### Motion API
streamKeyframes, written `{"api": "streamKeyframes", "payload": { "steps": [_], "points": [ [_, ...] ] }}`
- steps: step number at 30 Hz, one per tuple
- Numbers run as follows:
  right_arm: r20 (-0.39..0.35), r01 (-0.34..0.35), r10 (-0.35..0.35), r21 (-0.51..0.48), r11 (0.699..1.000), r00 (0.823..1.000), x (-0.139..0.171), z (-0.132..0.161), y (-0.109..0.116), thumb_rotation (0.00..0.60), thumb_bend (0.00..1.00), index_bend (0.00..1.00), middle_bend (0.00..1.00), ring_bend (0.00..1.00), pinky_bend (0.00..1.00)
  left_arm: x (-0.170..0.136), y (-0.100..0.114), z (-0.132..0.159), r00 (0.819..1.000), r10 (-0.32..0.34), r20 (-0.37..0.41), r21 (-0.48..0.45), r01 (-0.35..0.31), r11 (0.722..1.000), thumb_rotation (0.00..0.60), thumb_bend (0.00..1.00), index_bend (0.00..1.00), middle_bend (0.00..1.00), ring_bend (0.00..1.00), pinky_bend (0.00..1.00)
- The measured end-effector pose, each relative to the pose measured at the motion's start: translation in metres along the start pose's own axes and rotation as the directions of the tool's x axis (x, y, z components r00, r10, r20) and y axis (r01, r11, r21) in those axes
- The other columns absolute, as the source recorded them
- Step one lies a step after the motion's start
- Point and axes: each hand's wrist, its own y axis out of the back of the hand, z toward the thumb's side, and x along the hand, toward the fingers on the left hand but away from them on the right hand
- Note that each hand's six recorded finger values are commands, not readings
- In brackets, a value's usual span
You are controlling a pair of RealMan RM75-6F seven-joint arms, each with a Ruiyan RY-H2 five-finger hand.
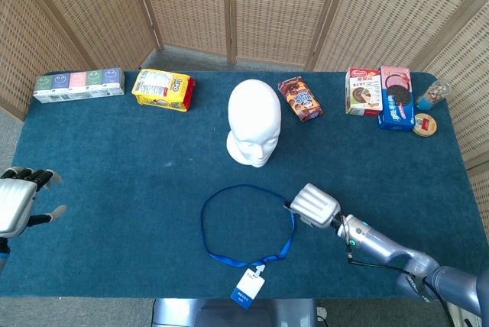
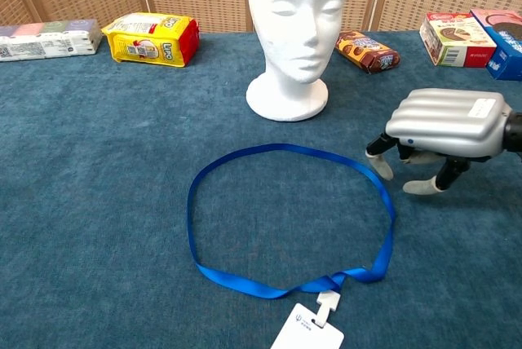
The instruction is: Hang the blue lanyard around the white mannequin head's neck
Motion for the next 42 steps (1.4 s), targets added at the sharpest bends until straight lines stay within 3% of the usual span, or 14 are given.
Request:
{"api": "streamKeyframes", "payload": {
  "steps": [23,42],
  "points": [
    [-0.034,-0.047,0.052,0.124,0.991,0.998,-0.020,0.007,-0.002,0.600,0.31,0.49,0.99,1.00,1.00,-0.001,-0.011,-0.008,1.000,-0.017,-0.014,-0.016,0.016,1.000,0.516,0.10,0.43,0.51,0.45,0.34],
    [-0.046,-0.057,0.064,0.148,0.987,0.997,-0.028,0.013,-0.003,0.600,0.31,0.48,0.99,1.00,1.00,0.000,-0.013,-0.011,1.000,-0.013,-0.018,-0.027,0.012,1.000,0.516,0.10,0.43,0.51,0.45,0.34]
  ]
}}
